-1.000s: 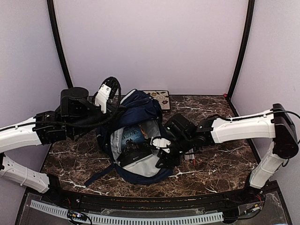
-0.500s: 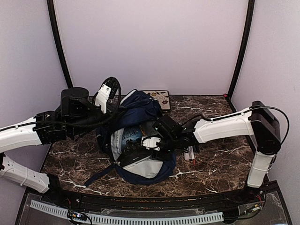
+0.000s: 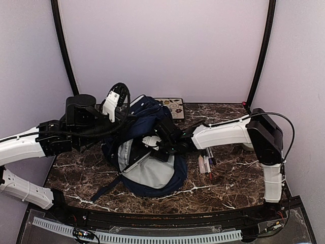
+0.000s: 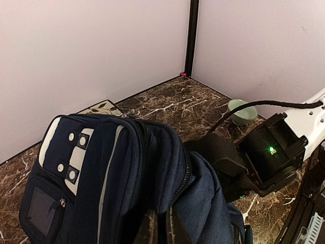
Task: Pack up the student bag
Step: Adjust the book in the largest pocket of the bag.
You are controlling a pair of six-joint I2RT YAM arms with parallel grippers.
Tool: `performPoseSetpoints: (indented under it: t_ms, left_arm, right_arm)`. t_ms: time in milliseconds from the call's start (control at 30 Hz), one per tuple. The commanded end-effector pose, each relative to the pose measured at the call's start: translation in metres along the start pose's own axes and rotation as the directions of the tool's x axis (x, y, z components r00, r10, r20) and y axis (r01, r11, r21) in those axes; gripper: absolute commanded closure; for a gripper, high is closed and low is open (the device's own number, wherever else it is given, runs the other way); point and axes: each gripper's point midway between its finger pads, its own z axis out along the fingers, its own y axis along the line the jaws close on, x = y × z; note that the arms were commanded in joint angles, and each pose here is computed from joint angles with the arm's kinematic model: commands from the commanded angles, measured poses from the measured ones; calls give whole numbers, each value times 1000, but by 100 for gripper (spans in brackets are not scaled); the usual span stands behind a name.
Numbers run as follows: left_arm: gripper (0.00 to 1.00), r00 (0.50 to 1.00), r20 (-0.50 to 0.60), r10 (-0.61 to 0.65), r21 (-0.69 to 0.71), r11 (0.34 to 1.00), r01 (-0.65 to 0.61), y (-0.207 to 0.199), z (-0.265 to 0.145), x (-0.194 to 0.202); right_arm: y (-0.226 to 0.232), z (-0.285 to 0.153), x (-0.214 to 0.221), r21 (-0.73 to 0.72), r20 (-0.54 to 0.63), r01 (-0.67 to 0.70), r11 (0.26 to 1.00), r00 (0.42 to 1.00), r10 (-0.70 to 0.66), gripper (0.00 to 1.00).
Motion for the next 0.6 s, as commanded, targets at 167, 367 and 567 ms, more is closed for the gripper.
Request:
performPoseSetpoints:
  t_ms: [167, 367, 567]
  left_arm:
    - [100, 986, 148, -74, 37, 997, 69, -4, -14, -46]
    - [100, 991, 113, -74, -8, 997, 75, 2, -5, -31]
    - [100, 998, 46, -36, -33, 999, 38, 0, 19, -10]
  right_arm:
    - [-38, 4, -6, 47, 42, -114, 992, 993, 112, 45]
    - [39, -43, 20, -245, 37, 51, 968, 998, -43, 41]
    - [88, -100, 54, -437, 43, 68, 897, 998, -54, 39]
